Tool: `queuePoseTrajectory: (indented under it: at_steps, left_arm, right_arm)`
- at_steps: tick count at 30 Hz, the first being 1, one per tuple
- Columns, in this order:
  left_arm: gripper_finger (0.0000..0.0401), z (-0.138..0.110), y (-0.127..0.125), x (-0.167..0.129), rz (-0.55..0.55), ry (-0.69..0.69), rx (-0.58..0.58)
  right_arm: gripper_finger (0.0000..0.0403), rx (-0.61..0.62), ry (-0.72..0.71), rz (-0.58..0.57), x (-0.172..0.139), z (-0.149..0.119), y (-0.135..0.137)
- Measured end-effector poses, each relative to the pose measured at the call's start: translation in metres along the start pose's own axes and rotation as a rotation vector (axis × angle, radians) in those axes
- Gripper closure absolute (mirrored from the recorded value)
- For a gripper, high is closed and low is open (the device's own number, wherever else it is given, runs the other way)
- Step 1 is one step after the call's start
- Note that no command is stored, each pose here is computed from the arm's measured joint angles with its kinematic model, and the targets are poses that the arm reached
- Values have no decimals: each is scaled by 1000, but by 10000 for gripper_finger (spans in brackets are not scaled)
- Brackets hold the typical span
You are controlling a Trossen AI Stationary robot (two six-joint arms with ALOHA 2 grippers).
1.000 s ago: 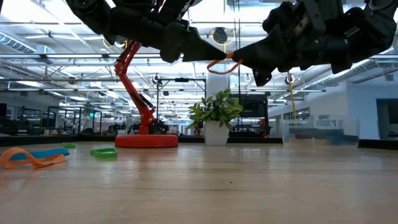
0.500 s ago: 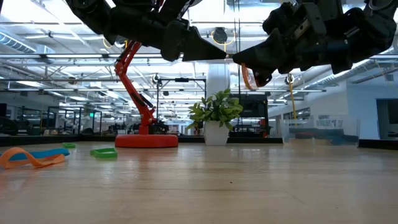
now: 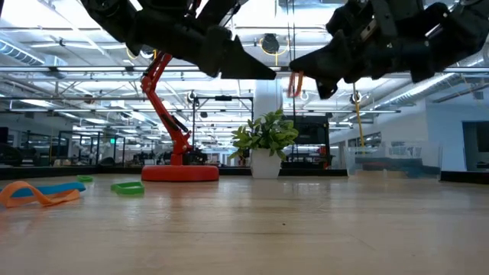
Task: Pick and place rubber bands into bin
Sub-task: Put the right orange rubber band into the transparent bin
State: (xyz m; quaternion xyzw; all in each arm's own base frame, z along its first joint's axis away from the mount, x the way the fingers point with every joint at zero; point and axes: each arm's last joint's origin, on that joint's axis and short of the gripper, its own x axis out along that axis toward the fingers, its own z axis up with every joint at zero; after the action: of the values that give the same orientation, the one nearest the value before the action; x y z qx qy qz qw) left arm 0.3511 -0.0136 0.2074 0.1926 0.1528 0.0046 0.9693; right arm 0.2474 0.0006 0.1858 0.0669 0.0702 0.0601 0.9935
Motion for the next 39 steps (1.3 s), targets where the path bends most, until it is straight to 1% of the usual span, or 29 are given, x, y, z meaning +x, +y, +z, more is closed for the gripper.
queuePoseTrajectory:
  at_steps: [2,5,9,11,13,15,18,23,27,31,34,39]
  left_arm:
    - [197,-1,-1,0,-5,12,0]
    - [199,-2,-1,0,-7,18,-2]
    - [200,-2,-1,0,-7,18,-2]
    - [201,-2,-1,0,-7,17,-2]
    - [203,-2,-1,0,-7,17,-2]
    - [203,-2,-1,0,-7,17,-2]
    - [203,-2,-1,0,-7,17,-2]
    - [203,-2,-1,0,-7,17,-3]
    - [203,-2,-1,0,-7,16,-3]
    - [203,-2,-1,0,-7,16,-3]
    - [203,-2,-1,0,-7,17,-3]
    - [203,-2,-1,0,-7,17,-3]
  right_arm:
    - [402,-59,6,-109,-6,5,-1]
    - [402,-111,40,-351,-18,10,-6]
    - [402,-79,74,-736,-40,15,-16]
    - [402,-81,101,-905,-53,16,-21]
    - [402,-74,108,-1043,-64,17,-25]
    - [402,-46,101,-1127,-74,19,-30]
    - [402,-4,125,-1209,-85,24,-39]
    - [402,68,253,-1344,-100,34,-58]
    - [403,233,357,-1357,-113,35,-72]
    - [403,366,454,-1358,-123,25,-84]
    - [403,424,527,-1359,-128,18,-91]
    - [403,461,562,-1344,-128,14,-97]
